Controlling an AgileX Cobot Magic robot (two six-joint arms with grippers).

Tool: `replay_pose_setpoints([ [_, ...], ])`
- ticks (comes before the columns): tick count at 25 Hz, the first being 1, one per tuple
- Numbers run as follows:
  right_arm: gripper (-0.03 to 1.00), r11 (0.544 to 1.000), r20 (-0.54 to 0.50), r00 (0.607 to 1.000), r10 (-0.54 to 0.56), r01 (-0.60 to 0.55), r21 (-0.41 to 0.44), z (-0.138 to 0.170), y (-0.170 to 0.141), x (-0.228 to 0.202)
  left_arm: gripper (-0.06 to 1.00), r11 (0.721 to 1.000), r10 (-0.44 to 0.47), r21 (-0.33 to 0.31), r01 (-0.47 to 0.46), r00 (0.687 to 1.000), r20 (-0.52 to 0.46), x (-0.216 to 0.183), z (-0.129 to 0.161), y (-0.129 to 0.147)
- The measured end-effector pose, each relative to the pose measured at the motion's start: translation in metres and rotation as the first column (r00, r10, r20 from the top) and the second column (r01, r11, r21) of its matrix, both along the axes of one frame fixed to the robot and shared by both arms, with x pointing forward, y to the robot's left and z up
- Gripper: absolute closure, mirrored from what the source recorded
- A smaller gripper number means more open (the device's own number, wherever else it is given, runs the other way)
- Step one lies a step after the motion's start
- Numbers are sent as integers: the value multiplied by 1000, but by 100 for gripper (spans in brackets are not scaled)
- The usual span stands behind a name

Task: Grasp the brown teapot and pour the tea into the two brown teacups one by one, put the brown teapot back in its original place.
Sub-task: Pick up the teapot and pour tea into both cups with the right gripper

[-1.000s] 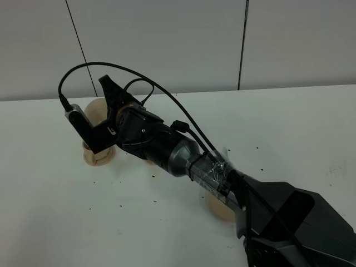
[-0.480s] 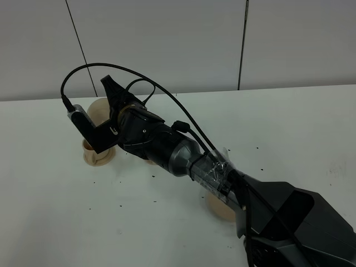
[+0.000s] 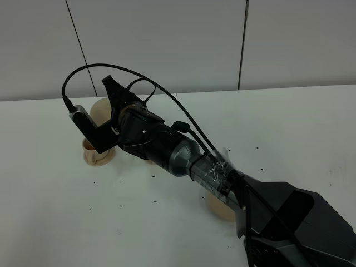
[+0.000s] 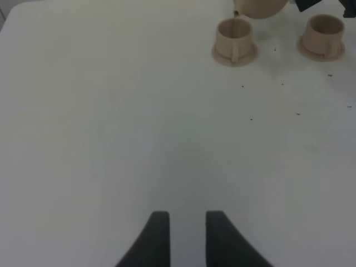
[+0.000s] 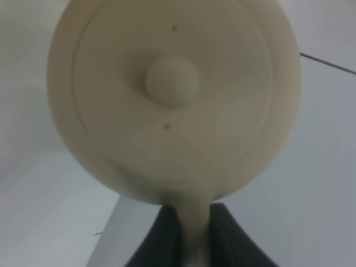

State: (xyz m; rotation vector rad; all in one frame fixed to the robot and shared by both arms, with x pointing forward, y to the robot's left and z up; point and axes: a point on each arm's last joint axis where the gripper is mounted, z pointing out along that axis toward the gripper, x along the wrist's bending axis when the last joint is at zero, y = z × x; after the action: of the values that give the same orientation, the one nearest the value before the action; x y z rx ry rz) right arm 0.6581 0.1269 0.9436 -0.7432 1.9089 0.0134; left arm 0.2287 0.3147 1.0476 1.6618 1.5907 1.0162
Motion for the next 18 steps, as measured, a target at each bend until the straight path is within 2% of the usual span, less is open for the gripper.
replay_pose_setpoints([
  [18,87,1000,-2,1000,-2,2,-2,0,0,0,71,1000,0,0,0,1000,0,0,0,0],
])
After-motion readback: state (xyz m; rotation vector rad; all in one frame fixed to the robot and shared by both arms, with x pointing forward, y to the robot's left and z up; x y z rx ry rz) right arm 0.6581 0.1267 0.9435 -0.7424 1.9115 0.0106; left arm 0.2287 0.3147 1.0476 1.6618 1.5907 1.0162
